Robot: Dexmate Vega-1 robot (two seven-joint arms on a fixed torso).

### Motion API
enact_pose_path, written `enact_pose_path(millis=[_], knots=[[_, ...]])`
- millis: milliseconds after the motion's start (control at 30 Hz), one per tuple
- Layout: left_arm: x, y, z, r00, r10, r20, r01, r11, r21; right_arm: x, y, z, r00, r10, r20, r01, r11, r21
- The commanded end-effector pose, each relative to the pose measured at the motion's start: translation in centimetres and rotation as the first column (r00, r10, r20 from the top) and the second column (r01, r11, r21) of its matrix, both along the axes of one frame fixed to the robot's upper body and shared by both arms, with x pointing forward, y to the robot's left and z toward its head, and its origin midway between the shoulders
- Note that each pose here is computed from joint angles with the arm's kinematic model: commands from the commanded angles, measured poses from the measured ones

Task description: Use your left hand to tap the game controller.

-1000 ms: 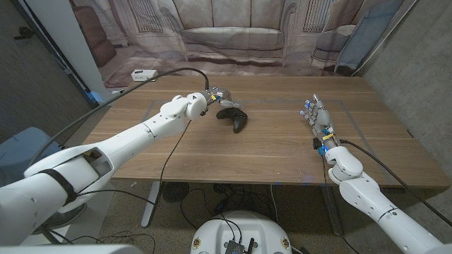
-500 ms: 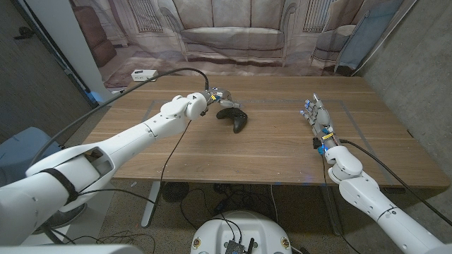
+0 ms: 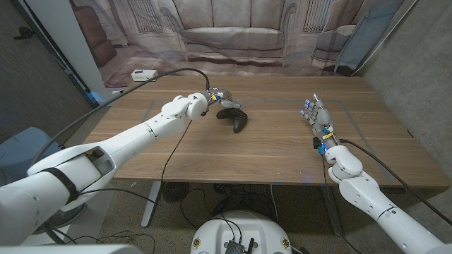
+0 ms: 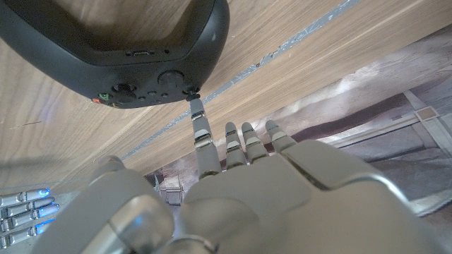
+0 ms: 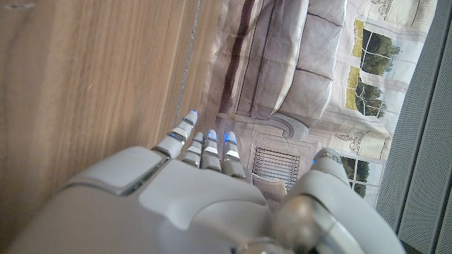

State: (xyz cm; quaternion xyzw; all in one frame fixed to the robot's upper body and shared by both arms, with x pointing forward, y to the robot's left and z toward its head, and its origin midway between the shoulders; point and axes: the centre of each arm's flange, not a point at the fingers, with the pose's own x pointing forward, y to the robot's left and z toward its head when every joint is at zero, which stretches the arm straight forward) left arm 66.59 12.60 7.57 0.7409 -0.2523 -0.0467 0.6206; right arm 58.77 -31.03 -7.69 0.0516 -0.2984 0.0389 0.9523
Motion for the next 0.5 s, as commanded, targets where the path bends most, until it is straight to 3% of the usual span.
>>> enact_pose_path(millis=[33, 500], knots=[[0.01, -0.08, -0.08, 1.0, 0.006, -0.003, -0.006, 1.0, 0.003, -0.03, -0.13, 0.08, 1.0, -0.001, 0.002, 0.001, 1.0, 0.005], [0.1, -0.26, -0.44, 1.0, 0.012, -0.01, -0.012, 1.0, 0.007, -0.01, -0.24, -0.04, 1.0, 0.0, 0.0, 0.0, 1.0, 0.007]])
